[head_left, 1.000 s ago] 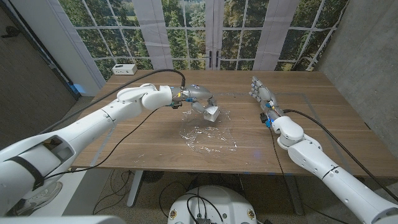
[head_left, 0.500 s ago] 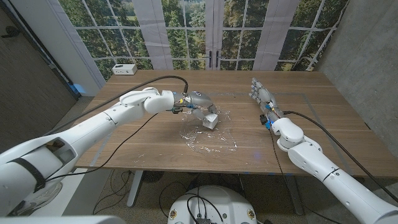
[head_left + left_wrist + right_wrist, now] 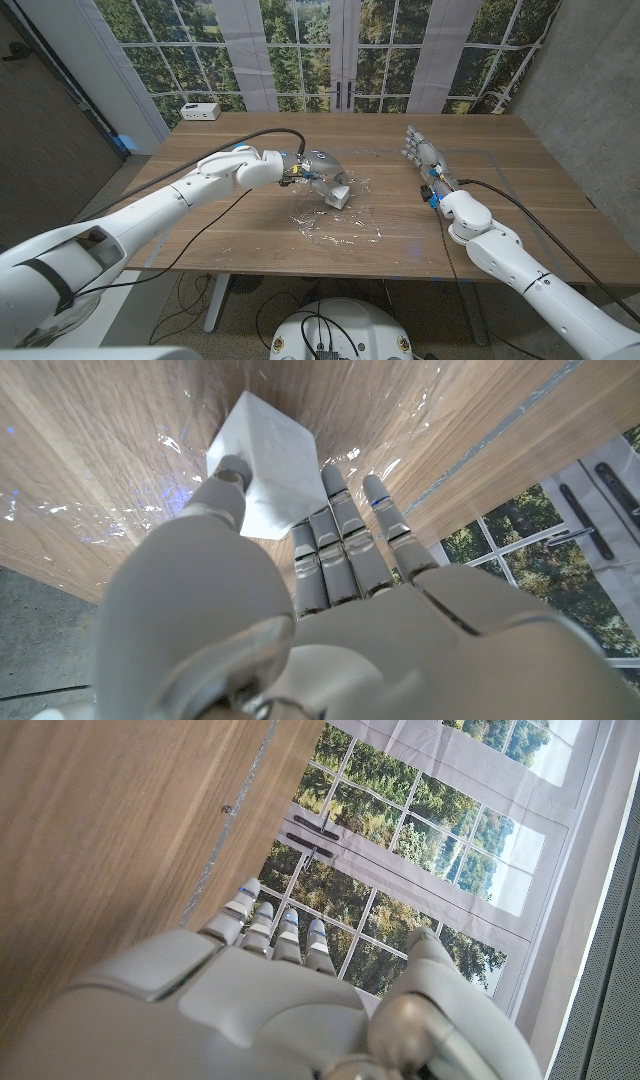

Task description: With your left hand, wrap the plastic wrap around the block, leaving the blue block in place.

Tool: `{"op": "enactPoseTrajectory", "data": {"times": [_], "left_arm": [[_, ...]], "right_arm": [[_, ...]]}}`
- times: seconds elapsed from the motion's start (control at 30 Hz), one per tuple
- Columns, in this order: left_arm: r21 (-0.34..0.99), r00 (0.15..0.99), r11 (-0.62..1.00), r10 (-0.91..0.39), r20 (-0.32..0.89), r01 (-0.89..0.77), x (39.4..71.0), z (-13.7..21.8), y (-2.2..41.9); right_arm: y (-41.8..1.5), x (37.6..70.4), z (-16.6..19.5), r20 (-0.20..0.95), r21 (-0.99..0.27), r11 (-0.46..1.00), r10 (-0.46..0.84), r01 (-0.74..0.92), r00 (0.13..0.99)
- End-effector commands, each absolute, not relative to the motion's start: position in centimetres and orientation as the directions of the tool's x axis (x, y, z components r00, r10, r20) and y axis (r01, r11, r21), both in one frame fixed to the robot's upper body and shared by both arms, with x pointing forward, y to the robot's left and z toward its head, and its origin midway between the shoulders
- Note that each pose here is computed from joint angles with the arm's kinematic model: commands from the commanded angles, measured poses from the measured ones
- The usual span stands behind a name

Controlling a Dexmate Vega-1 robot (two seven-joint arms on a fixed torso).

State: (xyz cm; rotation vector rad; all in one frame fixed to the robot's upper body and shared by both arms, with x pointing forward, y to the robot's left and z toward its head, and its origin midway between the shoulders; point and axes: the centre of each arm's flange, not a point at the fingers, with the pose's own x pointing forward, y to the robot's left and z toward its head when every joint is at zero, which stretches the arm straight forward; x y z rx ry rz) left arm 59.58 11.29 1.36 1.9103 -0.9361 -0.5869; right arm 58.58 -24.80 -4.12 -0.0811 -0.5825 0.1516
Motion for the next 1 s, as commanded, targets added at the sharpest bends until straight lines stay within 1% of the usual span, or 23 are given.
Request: {"op": "enactPoseTrajectory", "data": {"times": [0.03, 0.1, 0.17, 0.2, 0.3, 0.4, 0.53, 0.7, 0.77, 0.83, 0.9, 1.0], "left_arm": [[0.874, 0.628, -0.391, -0.767, -0.136, -0.288, 60.1, 1.0, 10.9], [0.856, 0.643, -0.444, -0.743, -0.185, -0.267, 60.2, 1.0, 10.6], [0.85, 0.644, -0.442, -0.746, -0.171, -0.286, 60.1, 1.1, 10.7], [0.835, 0.656, -0.47, -0.731, -0.186, -0.287, 60.1, 1.2, 10.7], [0.827, 0.672, -0.475, -0.721, -0.168, -0.302, 60.1, 1.5, 10.8], [0.841, 0.671, -0.433, -0.732, -0.119, -0.324, 59.9, 2.1, 11.3], [0.853, 0.676, -0.411, -0.731, -0.097, -0.321, 59.9, 3.1, 11.6], [0.871, 0.656, -0.358, -0.753, -0.056, -0.336, 59.4, 4.4, 12.1], [0.887, 0.65, -0.346, -0.757, -0.072, -0.306, 59.2, 5.2, 12.2], [0.895, 0.635, -0.325, -0.77, -0.062, -0.307, 59.0, 5.6, 12.4], [0.924, 0.62, -0.287, -0.781, -0.073, -0.252, 59.1, 5.9, 12.5], [0.905, 0.623, -0.314, -0.779, -0.073, -0.287, 58.7, 6.3, 12.4]], "right_arm": [[-25.2, 58.5, -4.0, 0.539, -0.12, 0.985, 0.168, -0.123, 0.825], [-25.2, 58.5, -4.0, 0.542, -0.121, 0.985, 0.166, -0.119, 0.824], [-25.1, 58.7, -3.9, 0.54, -0.123, 0.985, 0.172, -0.125, 0.824], [-25.1, 58.8, -3.9, 0.54, -0.123, 0.985, 0.17, -0.122, 0.824], [-25.0, 58.9, -3.8, 0.541, -0.128, 0.984, 0.177, -0.127, 0.822], [-25.0, 59.0, -3.7, 0.54, -0.125, 0.984, 0.175, -0.127, 0.823], [-25.0, 59.0, -3.7, 0.54, -0.123, 0.985, 0.171, -0.124, 0.824], [-25.0, 59.0, -3.6, 0.537, -0.123, 0.985, 0.171, -0.124, 0.826], [-24.9, 59.1, -3.6, 0.538, -0.128, 0.984, 0.174, -0.124, 0.825], [-24.9, 59.1, -3.6, 0.536, -0.12, 0.985, 0.17, -0.124, 0.827], [-24.9, 59.2, -3.6, 0.537, -0.127, 0.984, 0.177, -0.128, 0.825], [-24.9, 59.2, -3.6, 0.539, -0.122, 0.984, 0.174, -0.128, 0.824]]}}
